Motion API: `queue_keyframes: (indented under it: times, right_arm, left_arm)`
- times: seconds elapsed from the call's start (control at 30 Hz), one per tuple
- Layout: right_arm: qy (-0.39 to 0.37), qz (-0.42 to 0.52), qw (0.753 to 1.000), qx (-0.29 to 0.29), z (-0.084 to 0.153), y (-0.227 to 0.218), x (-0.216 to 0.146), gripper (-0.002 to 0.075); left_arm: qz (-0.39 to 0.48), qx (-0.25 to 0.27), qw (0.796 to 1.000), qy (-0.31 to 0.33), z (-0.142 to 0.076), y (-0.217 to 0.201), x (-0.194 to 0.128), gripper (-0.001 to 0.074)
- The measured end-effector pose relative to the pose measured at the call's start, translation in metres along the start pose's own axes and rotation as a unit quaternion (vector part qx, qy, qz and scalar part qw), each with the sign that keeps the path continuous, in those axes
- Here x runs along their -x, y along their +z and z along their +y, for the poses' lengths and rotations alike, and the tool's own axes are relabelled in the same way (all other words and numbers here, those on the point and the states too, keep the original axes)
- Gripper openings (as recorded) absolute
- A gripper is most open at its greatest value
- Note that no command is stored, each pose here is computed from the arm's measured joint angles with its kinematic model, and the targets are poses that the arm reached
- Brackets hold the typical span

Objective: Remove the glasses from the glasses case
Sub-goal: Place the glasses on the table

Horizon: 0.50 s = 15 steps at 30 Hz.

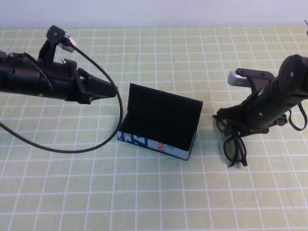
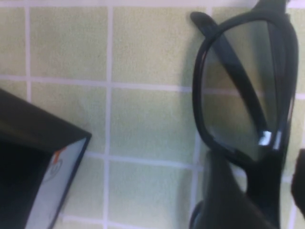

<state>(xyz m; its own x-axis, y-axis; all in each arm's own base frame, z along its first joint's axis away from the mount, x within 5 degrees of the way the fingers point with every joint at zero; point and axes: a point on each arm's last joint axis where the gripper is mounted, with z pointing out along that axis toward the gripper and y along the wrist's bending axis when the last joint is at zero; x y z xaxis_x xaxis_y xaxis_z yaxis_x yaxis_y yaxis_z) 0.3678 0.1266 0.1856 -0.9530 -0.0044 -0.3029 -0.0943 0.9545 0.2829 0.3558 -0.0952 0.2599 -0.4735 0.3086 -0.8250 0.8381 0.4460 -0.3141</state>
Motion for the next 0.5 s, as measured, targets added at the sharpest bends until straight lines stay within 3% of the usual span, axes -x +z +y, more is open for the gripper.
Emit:
queue_keyframes:
  times: [0.23, 0.33, 0.5]
  right_arm:
    - [-0.021, 0.005, 1.000, -0.001, 0.008, -0.035, -0.001, 0.0310]
    - [-0.031, 0.003, 1.000, 0.006, 0.014, -0.067, -0.007, 0.0260]
    - [-0.049, 0.011, 0.999, 0.017, 0.022, -0.124, -0.036, 0.0100]
  left_arm:
    - [-0.012, 0.012, 1.000, -0.018, -0.005, -0.007, 0.010, -0.0004]
    - [-0.026, 0.020, 0.999, -0.021, -0.012, -0.015, 0.020, -0.0004]
    - [-0.049, 0.042, 0.998, 0.012, -0.041, -0.040, 0.041, -0.0004]
